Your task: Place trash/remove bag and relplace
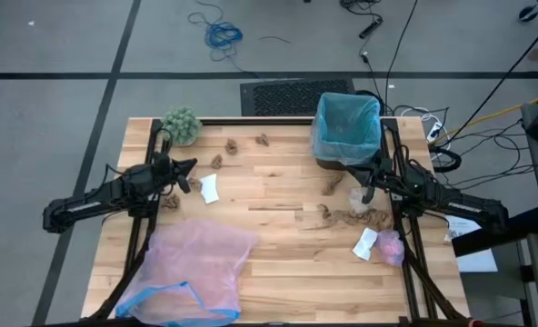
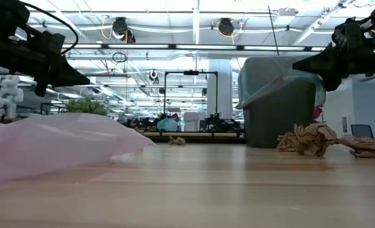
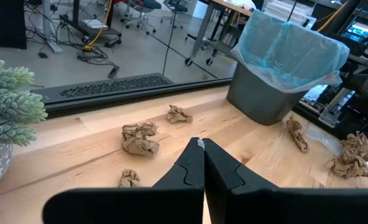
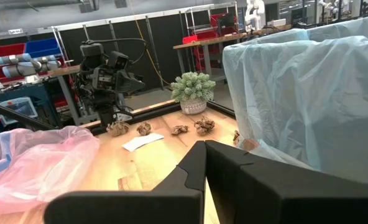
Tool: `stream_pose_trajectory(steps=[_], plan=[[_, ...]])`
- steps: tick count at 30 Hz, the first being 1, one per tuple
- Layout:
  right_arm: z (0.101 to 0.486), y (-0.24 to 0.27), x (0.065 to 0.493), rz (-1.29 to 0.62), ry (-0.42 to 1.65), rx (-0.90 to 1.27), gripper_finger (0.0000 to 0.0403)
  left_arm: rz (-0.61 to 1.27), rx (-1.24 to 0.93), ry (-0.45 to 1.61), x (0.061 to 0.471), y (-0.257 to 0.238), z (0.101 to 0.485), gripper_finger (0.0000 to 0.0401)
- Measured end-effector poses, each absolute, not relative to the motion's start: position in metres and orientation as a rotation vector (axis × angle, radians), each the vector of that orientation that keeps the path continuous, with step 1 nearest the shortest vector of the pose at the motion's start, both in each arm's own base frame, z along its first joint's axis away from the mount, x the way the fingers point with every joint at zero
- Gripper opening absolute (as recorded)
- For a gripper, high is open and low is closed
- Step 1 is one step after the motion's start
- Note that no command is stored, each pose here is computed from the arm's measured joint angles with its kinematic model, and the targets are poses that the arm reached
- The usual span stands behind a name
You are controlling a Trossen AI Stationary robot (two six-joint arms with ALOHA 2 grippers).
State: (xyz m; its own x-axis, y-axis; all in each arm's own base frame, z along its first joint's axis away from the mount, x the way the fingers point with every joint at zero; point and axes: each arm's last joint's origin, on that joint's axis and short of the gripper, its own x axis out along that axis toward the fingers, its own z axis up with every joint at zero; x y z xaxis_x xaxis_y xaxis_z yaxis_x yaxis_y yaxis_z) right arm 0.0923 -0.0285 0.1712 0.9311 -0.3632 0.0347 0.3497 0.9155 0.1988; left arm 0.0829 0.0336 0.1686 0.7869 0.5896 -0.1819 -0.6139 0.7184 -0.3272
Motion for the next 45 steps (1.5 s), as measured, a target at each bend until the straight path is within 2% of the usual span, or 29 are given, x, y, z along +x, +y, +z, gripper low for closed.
stream_pose_trajectory(steps=[10, 21, 24, 28, 30, 39, 45], plan=[[0.172, -0.028, 0.092, -0.366, -0.076, 0.191, 0.0, 0.666, -0.385, 0.066, 0.083, 0.034, 0.169, 0.0], [0.184, -0.028, 0.091, -0.345, -0.208, 0.227, 0.0, 0.666, -0.385, 0.066, 0.083, 0.034, 0.169, 0.0], [0.185, -0.027, 0.091, -0.287, -0.24, 0.353, 0.0, 0.666, -0.385, 0.066, 0.083, 0.034, 0.169, 0.0], [0.184, -0.02, 0.094, -0.055, -0.181, 0.351, 0.0, 0.666, -0.385, 0.067, 0.083, 0.034, 0.169, 0.0], [0.185, -0.017, 0.095, 0.002, -0.176, 0.36, 0.0, 0.666, -0.385, 0.066, 0.083, 0.034, 0.169, 0.0], [0.197, -0.008, 0.102, 0.097, -0.114, 0.285, 0.0, 0.666, -0.385, 0.066, 0.083, 0.034, 0.169, 0.0], [0.216, -0.003, 0.108, 0.119, 0.025, 0.222, 0.0, 0.666, -0.385, 0.066, 0.083, 0.034, 0.169, 0.0]])
